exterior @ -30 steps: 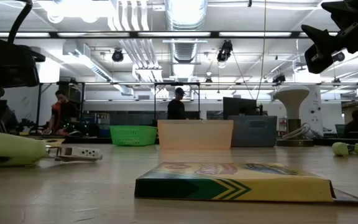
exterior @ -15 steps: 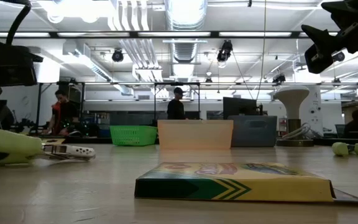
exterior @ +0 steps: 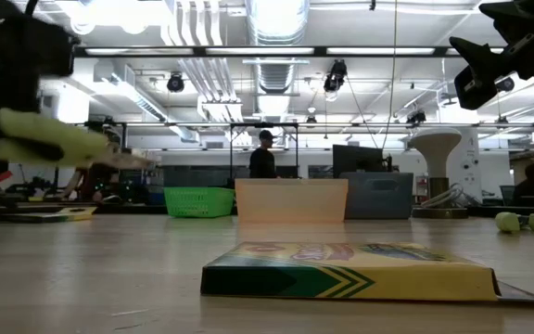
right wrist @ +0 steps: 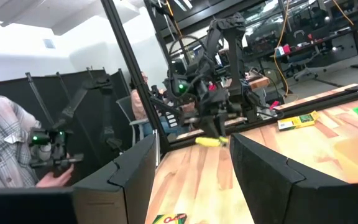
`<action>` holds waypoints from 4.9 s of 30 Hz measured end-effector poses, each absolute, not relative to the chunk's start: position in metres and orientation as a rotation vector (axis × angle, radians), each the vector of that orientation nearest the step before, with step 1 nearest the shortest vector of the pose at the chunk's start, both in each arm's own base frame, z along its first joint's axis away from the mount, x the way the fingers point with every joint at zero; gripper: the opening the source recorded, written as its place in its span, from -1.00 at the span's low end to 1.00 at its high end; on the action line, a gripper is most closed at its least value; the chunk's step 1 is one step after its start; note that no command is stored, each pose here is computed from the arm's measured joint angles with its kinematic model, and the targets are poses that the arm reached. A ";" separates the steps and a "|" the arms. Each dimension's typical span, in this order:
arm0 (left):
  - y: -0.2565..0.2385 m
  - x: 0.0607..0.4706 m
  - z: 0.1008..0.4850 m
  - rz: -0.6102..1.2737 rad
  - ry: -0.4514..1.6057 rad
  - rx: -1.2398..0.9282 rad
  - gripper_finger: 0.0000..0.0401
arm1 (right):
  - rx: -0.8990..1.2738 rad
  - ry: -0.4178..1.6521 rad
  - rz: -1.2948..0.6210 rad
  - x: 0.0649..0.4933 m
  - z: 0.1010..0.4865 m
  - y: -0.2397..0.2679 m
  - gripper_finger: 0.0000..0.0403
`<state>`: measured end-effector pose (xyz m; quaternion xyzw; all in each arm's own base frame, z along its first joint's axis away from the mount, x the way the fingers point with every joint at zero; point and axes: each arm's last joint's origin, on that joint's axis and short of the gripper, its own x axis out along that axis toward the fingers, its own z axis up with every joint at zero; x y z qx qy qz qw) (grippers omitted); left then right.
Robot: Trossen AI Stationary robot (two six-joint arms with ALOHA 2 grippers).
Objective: Pick & Place School Supplies
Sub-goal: Put the light green hole puncher into the orange bin
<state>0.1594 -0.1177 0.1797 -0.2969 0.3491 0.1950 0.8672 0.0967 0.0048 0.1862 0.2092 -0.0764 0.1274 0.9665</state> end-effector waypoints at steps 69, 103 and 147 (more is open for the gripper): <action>0.152 0.402 0.203 1.140 0.758 -0.907 -0.72 | 0.424 -0.154 0.258 0.097 0.186 0.005 0.00; 0.153 0.403 0.175 1.118 0.845 -1.002 -0.69 | 0.424 -0.154 0.258 0.097 0.186 0.005 0.00; 0.093 0.381 0.340 0.890 0.737 -0.347 -0.38 | 0.423 -0.154 0.257 0.097 0.186 0.005 0.00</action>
